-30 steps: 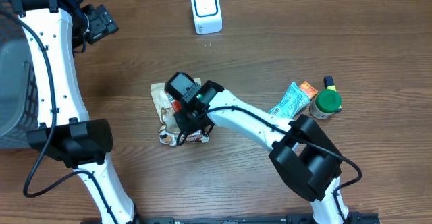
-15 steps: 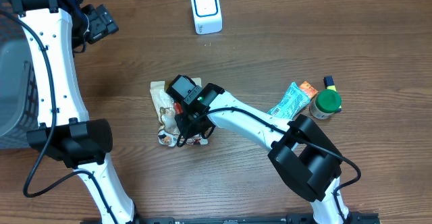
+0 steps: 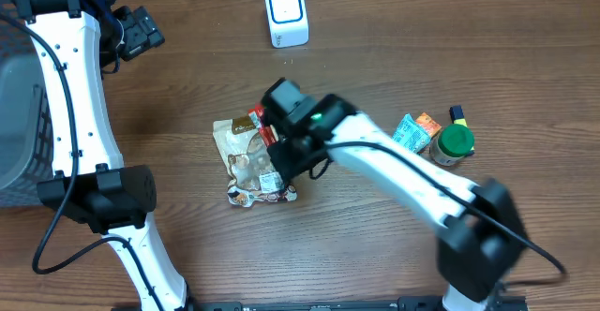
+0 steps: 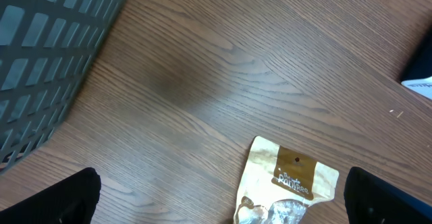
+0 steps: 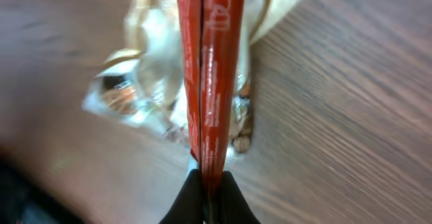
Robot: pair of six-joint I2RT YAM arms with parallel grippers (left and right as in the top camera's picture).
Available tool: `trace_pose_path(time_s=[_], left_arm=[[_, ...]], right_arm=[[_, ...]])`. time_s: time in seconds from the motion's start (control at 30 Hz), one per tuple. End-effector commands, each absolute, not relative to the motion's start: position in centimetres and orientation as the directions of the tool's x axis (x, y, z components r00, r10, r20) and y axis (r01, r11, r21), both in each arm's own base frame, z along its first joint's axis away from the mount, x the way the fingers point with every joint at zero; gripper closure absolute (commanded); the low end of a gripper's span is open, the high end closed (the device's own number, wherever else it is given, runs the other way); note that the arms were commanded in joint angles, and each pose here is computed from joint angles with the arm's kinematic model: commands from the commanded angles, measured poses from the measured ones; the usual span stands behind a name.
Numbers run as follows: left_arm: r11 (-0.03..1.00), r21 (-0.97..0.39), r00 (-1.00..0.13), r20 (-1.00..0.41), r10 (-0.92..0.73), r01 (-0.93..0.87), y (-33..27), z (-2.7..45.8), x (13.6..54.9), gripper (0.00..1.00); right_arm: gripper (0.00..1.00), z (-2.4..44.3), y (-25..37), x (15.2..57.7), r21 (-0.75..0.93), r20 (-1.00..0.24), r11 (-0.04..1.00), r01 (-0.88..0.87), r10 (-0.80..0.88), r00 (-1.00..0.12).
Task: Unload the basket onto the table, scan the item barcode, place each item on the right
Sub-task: 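Lift the red stick snack with the right gripper toward the scanner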
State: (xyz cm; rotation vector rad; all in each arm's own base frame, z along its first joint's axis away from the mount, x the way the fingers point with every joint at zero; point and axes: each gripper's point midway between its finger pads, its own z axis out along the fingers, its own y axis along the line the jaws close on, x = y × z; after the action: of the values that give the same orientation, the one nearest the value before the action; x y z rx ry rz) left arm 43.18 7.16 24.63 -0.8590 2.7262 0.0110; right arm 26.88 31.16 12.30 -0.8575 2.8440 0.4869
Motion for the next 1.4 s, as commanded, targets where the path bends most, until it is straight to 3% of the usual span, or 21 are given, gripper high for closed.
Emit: trace_pose_path(time_s=[0.0, 0.3, 0.47, 0.6, 0.87, 0.93, 1.17, 1.37], left_arm=[[0.837, -0.071, -0.798, -0.268, -0.54, -0.543, 6.8, 24.6, 43.1, 0.0], [0.837, -0.071, -0.798, -0.268, -0.54, -0.543, 6.8, 24.6, 43.1, 0.0], [0.837, -0.071, -0.798, -0.268, -0.54, -0.543, 6.8, 24.6, 43.1, 0.0], [0.837, -0.071, -0.798, -0.268, -0.54, -0.543, 6.8, 24.6, 43.1, 0.0], [0.837, -0.071, -0.798, -0.268, -0.54, -0.543, 6.8, 24.6, 43.1, 0.0], [0.837, -0.071, -0.798, -0.268, -0.54, -0.543, 6.8, 24.6, 43.1, 0.0], [0.837, -0.071, -0.798, -0.268, -0.54, -0.543, 6.8, 24.6, 43.1, 0.0], [0.837, -0.071, -0.798, -0.268, -0.54, -0.543, 6.8, 24.6, 43.1, 0.0]], right_arm=[[0.96, 18.3, 31.7, 24.7, 0.308, -0.385, 0.572, -0.76, -0.656, -0.649], [0.96, 23.4, 27.8, 18.0, 0.265, -0.465, 0.23, -0.937, -0.82, -0.333], [0.96, 23.7, 25.2, 15.8, 0.279, -0.411, 0.186, -0.942, -0.864, -0.292], [0.96, 23.6, 23.9, 15.6, 0.3, -0.372, 0.221, -0.928, -0.868, -0.328], [0.96, 23.7, 24.3, 16.9, 0.249, -0.41, 0.212, -0.945, -0.861, -0.301], [0.96, 23.7, 24.7, 18.4, 0.196, -0.427, 0.25, -0.948, -0.849, -0.312], [0.97, 25.2, 23.7, 27.9, -0.108, -0.521, 0.646, -0.756, -0.684, -0.51], [0.97, 26.9, 22.3, 32.8, -0.227, -0.576, 0.735, -0.639, -0.63, -0.52]])
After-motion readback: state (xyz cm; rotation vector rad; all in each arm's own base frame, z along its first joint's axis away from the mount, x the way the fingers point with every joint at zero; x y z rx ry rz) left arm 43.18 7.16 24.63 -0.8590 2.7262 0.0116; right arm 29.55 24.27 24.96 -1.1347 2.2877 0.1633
